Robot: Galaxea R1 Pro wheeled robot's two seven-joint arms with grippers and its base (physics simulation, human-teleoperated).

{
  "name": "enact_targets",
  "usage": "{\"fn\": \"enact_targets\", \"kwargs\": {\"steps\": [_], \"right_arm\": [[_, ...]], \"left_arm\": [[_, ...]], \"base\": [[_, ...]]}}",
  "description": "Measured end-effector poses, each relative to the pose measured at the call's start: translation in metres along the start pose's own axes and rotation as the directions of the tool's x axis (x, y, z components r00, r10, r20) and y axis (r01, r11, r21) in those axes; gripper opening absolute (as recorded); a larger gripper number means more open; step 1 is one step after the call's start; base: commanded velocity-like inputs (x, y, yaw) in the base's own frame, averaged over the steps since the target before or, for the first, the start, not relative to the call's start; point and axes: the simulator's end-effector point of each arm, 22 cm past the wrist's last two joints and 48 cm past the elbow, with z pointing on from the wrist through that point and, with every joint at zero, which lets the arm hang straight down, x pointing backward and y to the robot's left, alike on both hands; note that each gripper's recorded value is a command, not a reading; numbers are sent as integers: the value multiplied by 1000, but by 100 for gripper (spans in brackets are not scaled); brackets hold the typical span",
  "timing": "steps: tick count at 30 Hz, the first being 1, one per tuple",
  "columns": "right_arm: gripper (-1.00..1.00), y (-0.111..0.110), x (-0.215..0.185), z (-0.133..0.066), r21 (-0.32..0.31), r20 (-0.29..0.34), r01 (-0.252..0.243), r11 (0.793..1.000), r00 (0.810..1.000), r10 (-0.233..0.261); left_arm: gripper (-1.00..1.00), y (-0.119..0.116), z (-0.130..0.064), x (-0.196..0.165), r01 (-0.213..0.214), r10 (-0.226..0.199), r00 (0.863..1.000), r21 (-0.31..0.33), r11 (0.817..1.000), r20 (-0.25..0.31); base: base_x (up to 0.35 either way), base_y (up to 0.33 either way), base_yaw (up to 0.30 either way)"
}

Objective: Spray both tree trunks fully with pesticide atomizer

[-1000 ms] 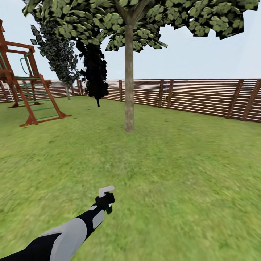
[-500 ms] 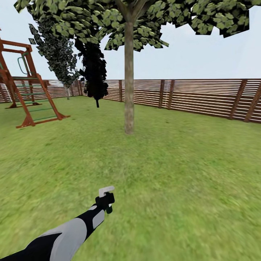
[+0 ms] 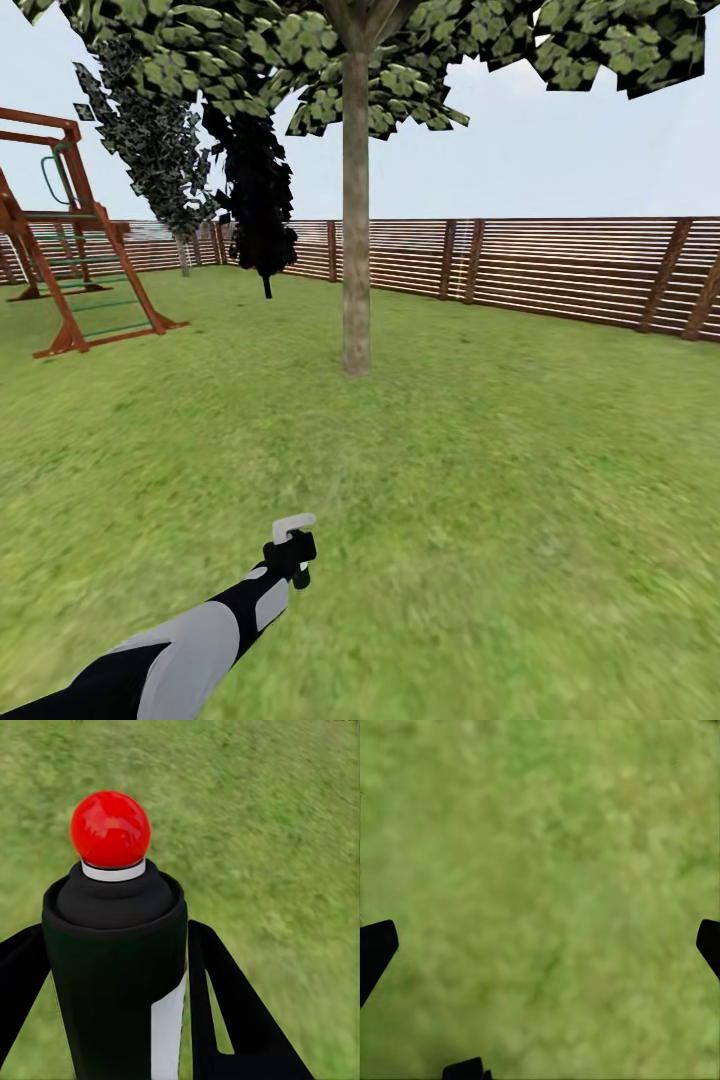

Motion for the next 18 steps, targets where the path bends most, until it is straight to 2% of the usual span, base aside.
{"fn": "enact_targets", "kwargs": {"steps": [18], "right_arm": [[100, -6, -4, 1, 8, 9, 5, 1000, 1000, -5]], "left_arm": [[-100, 0, 0, 0, 1, -1, 1000, 0, 1000, 0]], "base": [[350, 0, 0]]}}
